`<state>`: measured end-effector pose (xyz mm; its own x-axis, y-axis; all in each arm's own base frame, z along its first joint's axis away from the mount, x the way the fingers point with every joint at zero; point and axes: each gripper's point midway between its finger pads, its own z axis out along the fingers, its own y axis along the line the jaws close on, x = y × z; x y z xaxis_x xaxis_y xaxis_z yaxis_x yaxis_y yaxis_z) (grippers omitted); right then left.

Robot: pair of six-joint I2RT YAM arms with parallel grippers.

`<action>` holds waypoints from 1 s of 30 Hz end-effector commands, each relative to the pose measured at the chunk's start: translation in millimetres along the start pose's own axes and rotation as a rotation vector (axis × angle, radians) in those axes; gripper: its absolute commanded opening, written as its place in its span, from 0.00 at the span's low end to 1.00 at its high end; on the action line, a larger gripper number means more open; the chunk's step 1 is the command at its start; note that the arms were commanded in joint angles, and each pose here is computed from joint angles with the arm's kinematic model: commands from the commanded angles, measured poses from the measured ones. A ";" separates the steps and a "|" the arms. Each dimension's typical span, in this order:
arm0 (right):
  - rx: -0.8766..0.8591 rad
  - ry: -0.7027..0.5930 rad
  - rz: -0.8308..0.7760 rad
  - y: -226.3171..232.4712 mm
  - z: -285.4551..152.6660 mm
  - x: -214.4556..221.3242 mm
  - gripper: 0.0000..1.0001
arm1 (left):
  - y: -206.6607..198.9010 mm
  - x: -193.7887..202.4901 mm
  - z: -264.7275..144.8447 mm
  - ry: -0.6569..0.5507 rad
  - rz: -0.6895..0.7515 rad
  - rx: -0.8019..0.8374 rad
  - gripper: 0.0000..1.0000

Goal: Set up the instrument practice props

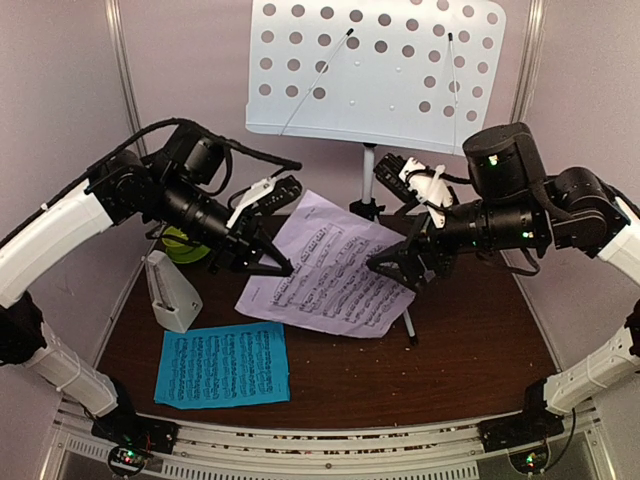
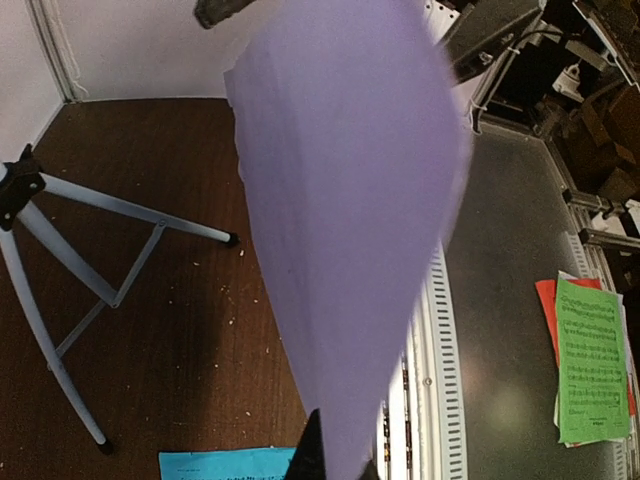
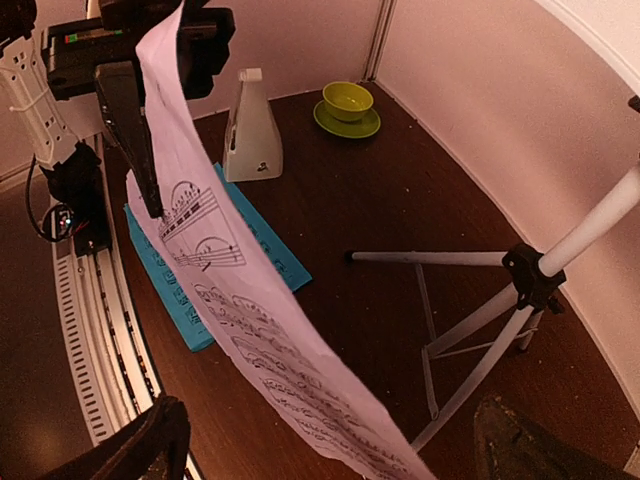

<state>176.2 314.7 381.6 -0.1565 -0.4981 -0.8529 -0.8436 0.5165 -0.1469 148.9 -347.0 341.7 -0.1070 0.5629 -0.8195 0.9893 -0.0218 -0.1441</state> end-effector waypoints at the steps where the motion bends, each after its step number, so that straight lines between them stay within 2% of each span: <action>1: -0.079 -0.010 -0.075 14.0 -3.6 -8.2 1.00 | -12.9 5.4 4.2 0.063 0.076 0.043 0.00; 3: -0.119 -0.001 -0.083 22.5 1.0 -6.9 0.98 | -13.2 4.6 7.1 0.072 0.087 0.043 0.00; 11: -0.187 0.057 -0.082 49.6 26.0 10.7 0.76 | -9.1 -1.3 14.9 0.075 0.096 0.051 0.00; 14: -0.171 0.066 -0.072 47.7 30.5 10.3 0.59 | -6.1 0.3 15.9 0.085 0.098 0.038 0.00; 19: -0.152 0.055 -0.035 43.4 26.1 5.3 0.04 | -0.2 2.7 9.4 0.101 0.108 -0.019 0.00; 20: -0.152 0.037 -0.021 42.9 23.4 1.8 0.00 | 2.2 2.4 6.9 0.098 0.109 -0.040 0.00; 26: -0.151 -0.156 0.076 32.2 -9.5 -25.3 0.00 | 21.9 -2.0 -24.9 -0.044 0.041 -0.160 0.23; 30: -0.142 -0.303 0.113 20.9 -41.8 -48.8 0.00 | 26.6 -25.9 -57.1 -0.195 0.060 -0.255 0.35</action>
<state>146.6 333.6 385.0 -0.1527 -0.4111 -0.8987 -0.9054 0.4227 -0.0395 171.2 -319.2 335.7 -0.1000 0.5750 -0.8120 0.9939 0.0956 -0.0548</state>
